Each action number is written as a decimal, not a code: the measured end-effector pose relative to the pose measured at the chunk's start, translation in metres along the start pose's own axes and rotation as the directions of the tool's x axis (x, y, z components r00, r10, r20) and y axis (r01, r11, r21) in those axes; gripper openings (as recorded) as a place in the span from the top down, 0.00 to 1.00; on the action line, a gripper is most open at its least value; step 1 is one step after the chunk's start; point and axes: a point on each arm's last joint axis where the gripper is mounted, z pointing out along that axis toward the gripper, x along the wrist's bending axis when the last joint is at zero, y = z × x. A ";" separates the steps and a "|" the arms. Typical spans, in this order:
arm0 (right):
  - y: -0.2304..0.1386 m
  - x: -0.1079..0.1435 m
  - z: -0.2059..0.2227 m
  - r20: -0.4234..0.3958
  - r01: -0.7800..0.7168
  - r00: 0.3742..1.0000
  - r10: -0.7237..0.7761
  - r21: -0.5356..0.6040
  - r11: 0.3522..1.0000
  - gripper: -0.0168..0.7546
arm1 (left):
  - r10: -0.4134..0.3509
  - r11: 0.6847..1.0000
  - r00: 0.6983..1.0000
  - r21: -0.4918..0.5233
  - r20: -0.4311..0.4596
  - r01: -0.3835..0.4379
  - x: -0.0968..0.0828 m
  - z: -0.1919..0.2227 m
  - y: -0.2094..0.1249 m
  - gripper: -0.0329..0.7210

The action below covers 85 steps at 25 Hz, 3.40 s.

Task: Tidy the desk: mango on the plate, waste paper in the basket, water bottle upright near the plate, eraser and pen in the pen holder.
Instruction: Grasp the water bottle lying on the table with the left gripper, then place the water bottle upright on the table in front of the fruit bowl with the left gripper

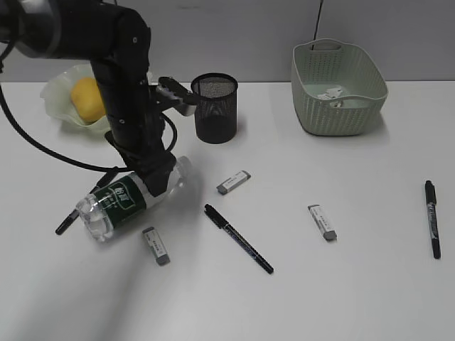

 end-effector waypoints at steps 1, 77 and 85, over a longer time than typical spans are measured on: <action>0.000 0.000 0.000 0.000 0.000 1.000 0.000 0.000 1.000 0.37 | -0.001 1.000 1.000 0.006 0.002 0.000 0.000 0.003 0.000 0.16; 0.006 0.000 0.000 -0.002 0.000 1.000 0.000 -0.062 0.998 0.40 | -0.837 -0.034 0.525 -0.972 0.155 0.232 0.068 -0.040 -0.166 0.31; 0.006 0.000 0.000 -0.002 0.000 1.000 0.000 -0.064 0.998 0.40 | -0.829 -0.055 0.539 -0.981 0.148 0.184 0.075 0.015 -0.157 0.31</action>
